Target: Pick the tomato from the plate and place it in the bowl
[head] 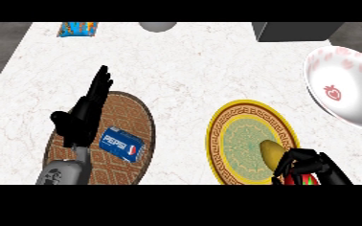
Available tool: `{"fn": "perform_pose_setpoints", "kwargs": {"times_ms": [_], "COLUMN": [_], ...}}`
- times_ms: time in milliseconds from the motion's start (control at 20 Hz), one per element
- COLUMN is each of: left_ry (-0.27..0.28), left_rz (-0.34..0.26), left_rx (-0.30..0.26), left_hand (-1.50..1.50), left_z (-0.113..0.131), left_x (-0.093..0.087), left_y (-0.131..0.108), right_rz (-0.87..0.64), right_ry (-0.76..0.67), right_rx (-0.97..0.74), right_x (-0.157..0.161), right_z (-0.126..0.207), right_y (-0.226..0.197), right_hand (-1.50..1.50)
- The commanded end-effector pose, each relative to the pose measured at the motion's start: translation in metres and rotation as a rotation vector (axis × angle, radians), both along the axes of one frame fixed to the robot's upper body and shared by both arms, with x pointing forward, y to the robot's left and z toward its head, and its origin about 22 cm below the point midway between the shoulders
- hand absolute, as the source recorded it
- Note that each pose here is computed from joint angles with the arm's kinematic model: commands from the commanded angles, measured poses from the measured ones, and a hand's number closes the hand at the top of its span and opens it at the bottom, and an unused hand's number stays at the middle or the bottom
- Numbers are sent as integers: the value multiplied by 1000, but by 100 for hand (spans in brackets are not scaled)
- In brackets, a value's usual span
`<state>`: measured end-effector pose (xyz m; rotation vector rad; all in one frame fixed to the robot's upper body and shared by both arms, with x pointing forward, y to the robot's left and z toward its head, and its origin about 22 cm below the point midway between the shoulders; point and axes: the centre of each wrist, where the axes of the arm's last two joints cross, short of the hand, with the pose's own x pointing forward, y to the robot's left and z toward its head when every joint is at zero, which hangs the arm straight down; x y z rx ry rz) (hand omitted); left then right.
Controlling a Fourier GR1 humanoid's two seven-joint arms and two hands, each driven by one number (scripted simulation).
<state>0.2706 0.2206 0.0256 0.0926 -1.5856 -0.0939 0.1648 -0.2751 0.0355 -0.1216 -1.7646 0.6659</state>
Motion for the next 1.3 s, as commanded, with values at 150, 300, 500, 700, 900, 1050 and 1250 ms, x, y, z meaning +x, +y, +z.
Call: {"fn": "perform_pose_setpoints", "kwargs": {"times_ms": [150, 300, 500, 700, 900, 1050, 1250], "left_ry": [1, -6, -7, 11, 4, -1, -9], "left_rz": [-6, -4, -18, -24, -24, -40, -22], "left_rx": [-3, -9, 1, -4, -2, -22, 0], "left_hand": [0, 0, 0, 0, 0, 0, 0], "left_z": [-4, 11, 7, -3, 5, -3, -1], "left_x": [-3, 10, -1, 1, 10, 7, 6], "left_y": [19, 2, 5, -18, -5, -5, 0], "right_rz": [-33, -123, -205, -278, -322, -405, -412], "right_ry": [-279, -303, -282, -266, -262, -281, -222], "right_rx": [-49, -70, -122, -126, -100, -137, -152], "right_x": [-31, -40, -46, -48, -12, 22, 34], "right_z": [87, 120, 160, 185, 202, 223, 219], "right_y": [-31, -18, -28, -13, -30, -53, -56], "right_hand": [150, 150, 150, 150, 150, 150, 150]}}
